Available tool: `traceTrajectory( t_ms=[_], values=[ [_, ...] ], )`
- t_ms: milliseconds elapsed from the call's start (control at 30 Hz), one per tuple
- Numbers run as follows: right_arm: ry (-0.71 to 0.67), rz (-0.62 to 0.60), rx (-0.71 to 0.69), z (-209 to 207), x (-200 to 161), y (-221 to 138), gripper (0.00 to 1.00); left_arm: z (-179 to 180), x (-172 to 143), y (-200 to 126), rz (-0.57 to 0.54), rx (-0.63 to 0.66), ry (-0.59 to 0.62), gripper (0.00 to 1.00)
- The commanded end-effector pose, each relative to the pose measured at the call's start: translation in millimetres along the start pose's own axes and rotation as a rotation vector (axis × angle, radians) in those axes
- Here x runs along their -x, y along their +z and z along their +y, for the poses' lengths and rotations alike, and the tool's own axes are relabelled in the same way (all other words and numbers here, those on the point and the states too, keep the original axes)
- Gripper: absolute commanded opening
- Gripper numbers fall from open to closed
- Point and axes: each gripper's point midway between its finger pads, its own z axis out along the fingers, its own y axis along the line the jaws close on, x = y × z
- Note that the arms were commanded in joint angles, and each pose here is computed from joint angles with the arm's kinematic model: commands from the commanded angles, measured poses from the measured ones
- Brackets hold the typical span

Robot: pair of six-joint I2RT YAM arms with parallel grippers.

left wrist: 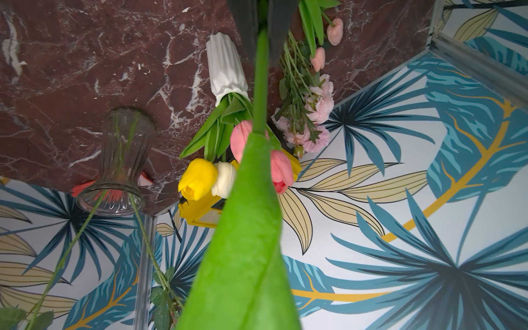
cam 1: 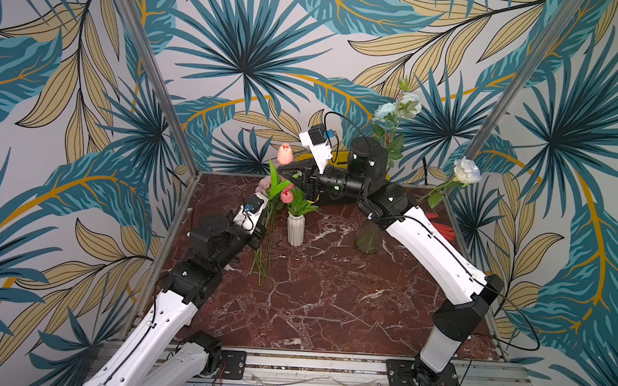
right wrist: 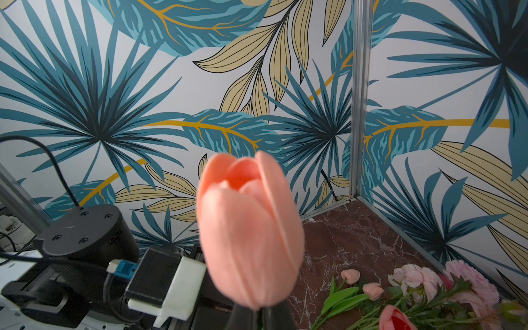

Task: Pick out pink flowers from the vase
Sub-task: Place the flower at the center of the board.

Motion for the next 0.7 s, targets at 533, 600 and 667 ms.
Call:
traceTrajectory(
  t_ms=[533,600,667],
  values=[
    [-0.050,-0.110,-0.040,-6,12,-17,0.45,22,-34,2,0.069,0.090,-0.372,0.00],
    [-0.049,-0.155,-0.123,-19,19,-28,0.46,39,-58,-1,0.112,0.148,-0.529,0.00],
    [-0.064,-0.199,-0.217,-30,24,-41,0.46,52,-84,0,0.141,0.201,-0.687,0.00]
  ],
)
